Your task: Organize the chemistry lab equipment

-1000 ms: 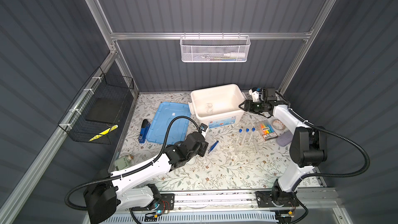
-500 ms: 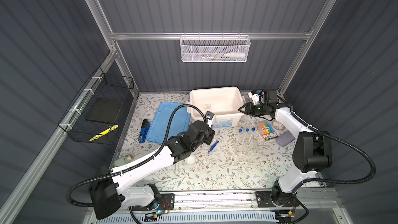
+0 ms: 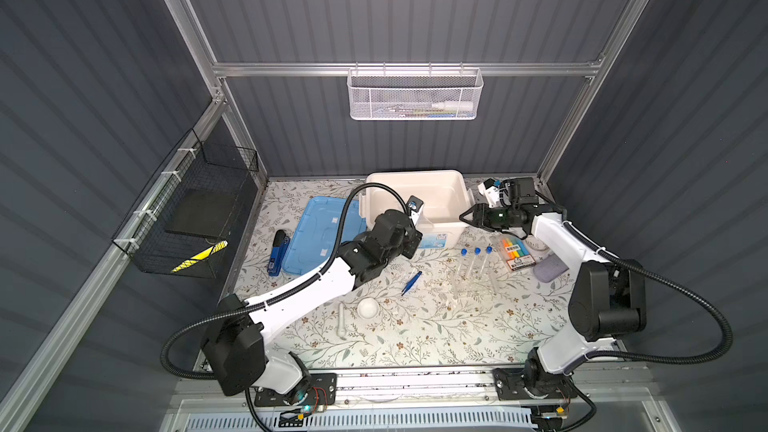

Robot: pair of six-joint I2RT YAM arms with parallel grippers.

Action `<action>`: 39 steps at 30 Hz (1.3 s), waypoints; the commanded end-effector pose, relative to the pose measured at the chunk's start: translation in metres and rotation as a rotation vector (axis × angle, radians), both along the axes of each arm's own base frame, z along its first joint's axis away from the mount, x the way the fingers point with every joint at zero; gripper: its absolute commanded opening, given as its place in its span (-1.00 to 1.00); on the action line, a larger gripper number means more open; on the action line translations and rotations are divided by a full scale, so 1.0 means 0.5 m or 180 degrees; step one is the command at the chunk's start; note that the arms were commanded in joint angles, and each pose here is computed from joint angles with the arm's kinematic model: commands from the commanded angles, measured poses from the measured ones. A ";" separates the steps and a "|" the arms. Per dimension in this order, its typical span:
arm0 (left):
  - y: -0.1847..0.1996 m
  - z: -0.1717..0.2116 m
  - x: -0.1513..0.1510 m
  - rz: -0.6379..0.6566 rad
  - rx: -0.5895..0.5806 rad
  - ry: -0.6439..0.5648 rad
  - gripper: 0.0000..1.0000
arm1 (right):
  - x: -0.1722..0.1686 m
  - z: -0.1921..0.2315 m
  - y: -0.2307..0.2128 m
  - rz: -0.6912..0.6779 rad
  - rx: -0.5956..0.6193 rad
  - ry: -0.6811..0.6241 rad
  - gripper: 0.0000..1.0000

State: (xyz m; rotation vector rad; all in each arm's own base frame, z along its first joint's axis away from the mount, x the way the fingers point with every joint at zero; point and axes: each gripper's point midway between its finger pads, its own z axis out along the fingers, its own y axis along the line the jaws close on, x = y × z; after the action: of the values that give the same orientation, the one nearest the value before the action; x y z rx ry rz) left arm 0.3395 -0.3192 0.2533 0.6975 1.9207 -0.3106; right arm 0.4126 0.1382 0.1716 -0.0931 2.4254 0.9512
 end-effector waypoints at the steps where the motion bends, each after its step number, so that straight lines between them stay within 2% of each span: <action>1: -0.031 0.024 0.043 -0.0195 -0.0132 -0.0068 -0.86 | -0.013 0.002 0.004 0.0021 0.0007 0.0012 -0.05; 5: -0.057 0.000 0.089 -0.0305 -0.0027 -0.0005 -0.86 | -0.015 -0.006 0.003 -0.0020 0.0013 0.0067 -0.03; 7: -0.068 -0.023 0.113 -0.0338 0.0025 0.0044 -0.86 | -0.005 -0.001 0.002 -0.0039 0.0016 -0.0033 0.01; 8: -0.074 -0.011 0.131 -0.0342 -0.0028 0.0017 -0.86 | -0.004 -0.001 0.001 -0.0049 0.0015 -0.0043 0.02; 13: -0.088 -0.051 0.197 -0.0409 -0.0129 0.0174 -0.86 | 0.002 -0.001 -0.002 -0.0103 -0.0009 -0.0098 0.07; 21: -0.122 -0.104 0.270 -0.0625 -0.0239 0.0462 -0.85 | 0.010 -0.005 -0.002 -0.0144 0.0032 -0.0098 0.12; 29: -0.146 -0.165 0.284 -0.0902 -0.0108 0.0782 -0.85 | 0.013 -0.006 -0.006 -0.0182 0.0010 -0.0112 0.17; 39: -0.133 -0.251 0.304 -0.0863 0.0312 0.0923 -0.82 | 0.014 -0.009 -0.008 -0.0190 -0.0016 -0.0097 0.20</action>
State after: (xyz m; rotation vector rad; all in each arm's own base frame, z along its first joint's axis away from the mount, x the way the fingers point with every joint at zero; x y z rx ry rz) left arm 0.4921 -0.3897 0.1407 0.9670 2.0986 -0.5557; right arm 0.4212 0.1341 0.1666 -0.0310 2.3880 0.9219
